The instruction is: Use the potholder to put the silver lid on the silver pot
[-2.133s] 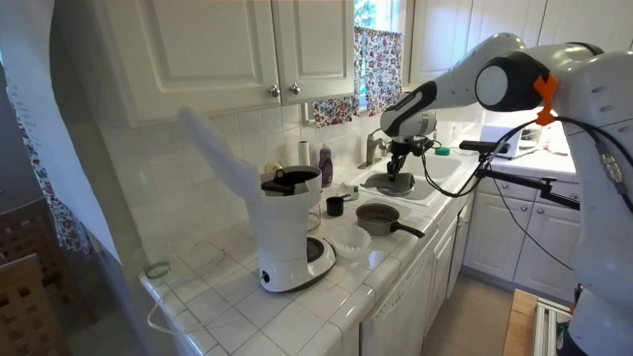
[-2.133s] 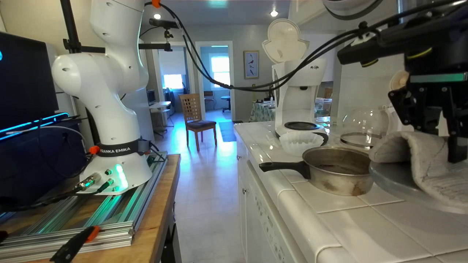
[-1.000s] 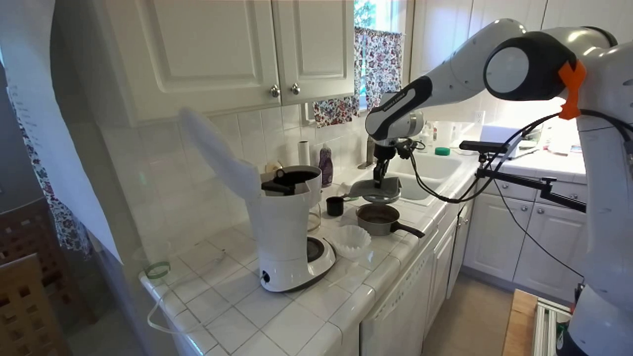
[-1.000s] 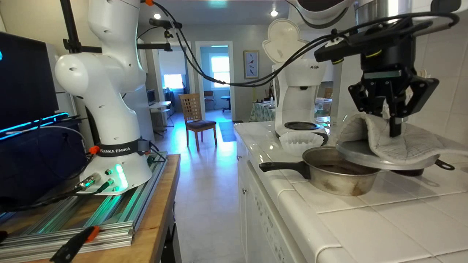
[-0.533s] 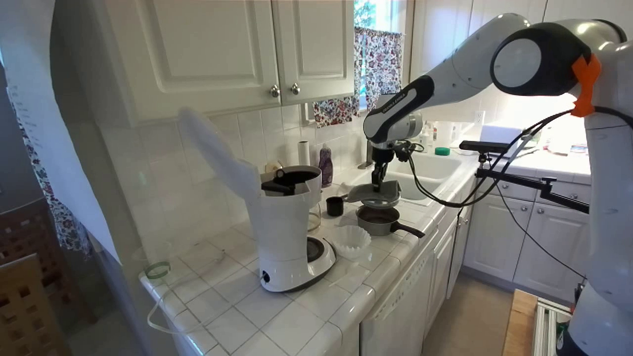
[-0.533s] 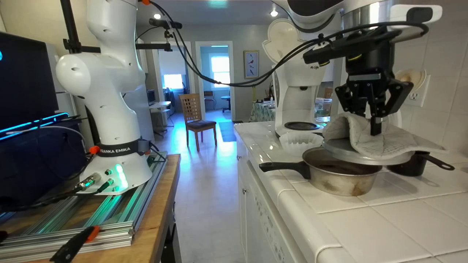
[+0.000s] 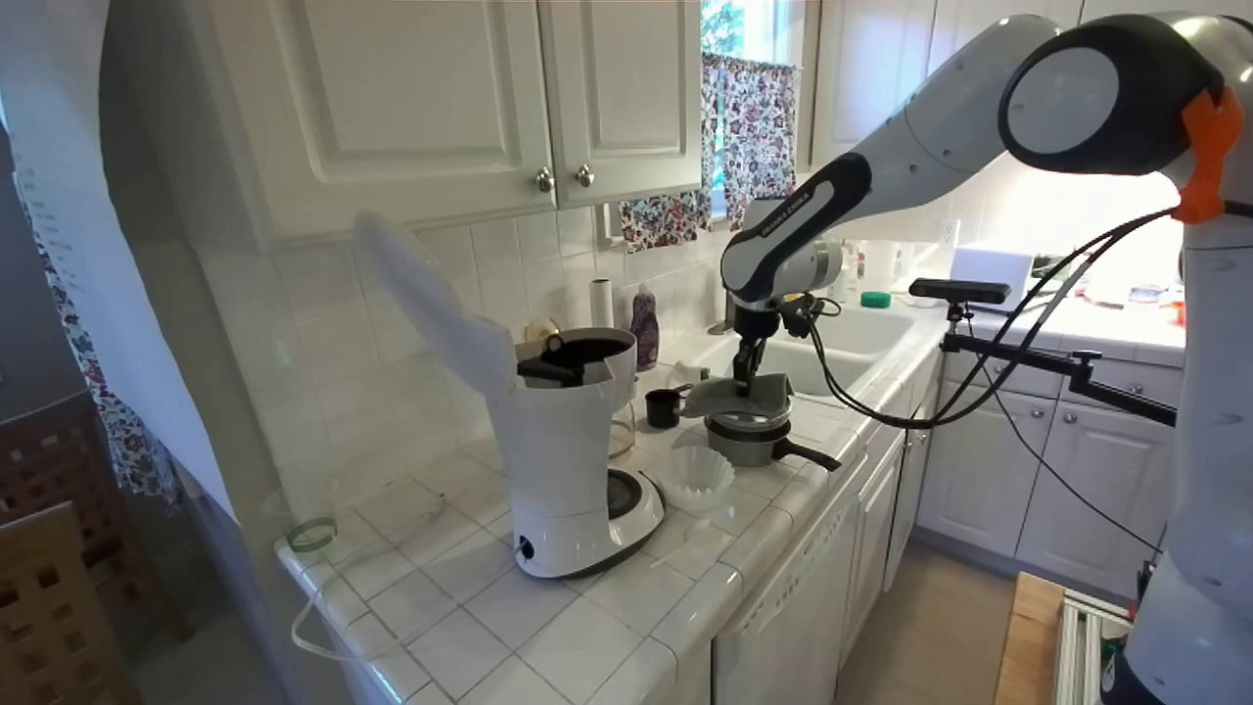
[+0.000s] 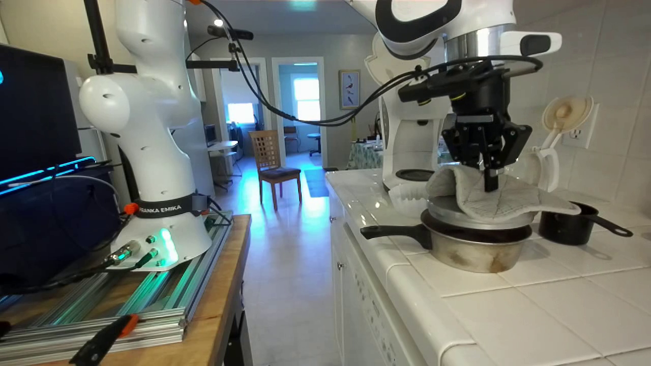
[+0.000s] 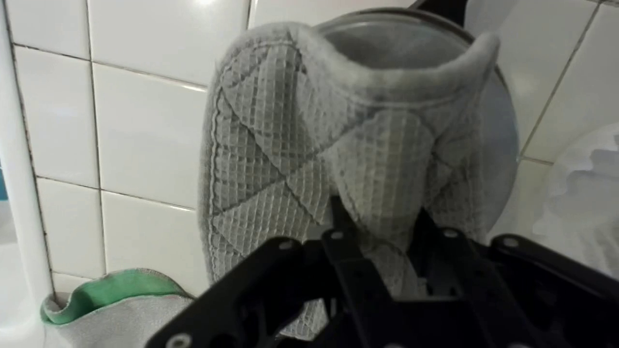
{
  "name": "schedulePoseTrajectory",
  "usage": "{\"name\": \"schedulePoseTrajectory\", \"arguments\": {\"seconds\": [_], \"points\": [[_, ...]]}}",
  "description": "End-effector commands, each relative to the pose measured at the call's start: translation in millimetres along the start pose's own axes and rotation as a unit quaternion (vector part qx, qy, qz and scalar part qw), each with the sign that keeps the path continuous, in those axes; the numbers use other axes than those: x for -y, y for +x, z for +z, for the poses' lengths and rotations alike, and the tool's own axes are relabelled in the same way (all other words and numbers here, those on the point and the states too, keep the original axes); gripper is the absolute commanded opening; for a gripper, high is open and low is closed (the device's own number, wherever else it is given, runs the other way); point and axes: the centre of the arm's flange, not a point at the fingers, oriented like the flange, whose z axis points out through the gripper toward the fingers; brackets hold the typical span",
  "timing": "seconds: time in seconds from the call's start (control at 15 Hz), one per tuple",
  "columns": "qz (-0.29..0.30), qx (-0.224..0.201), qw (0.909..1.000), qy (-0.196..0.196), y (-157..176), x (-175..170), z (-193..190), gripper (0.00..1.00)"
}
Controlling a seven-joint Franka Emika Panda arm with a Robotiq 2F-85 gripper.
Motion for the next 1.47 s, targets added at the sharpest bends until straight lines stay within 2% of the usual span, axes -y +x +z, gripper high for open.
{"name": "schedulePoseTrajectory", "arguments": {"seconds": [0.0,0.33,0.87,1.4], "points": [[-0.007,-0.024,0.9996,-0.012,-15,24,-2,0.08],[-0.012,-0.034,0.9992,-0.017,-21,34,0,0.08],[-0.009,-0.058,0.9978,-0.031,-24,28,-7,0.08],[-0.005,-0.055,0.9981,-0.027,-21,20,-2,0.08]]}}
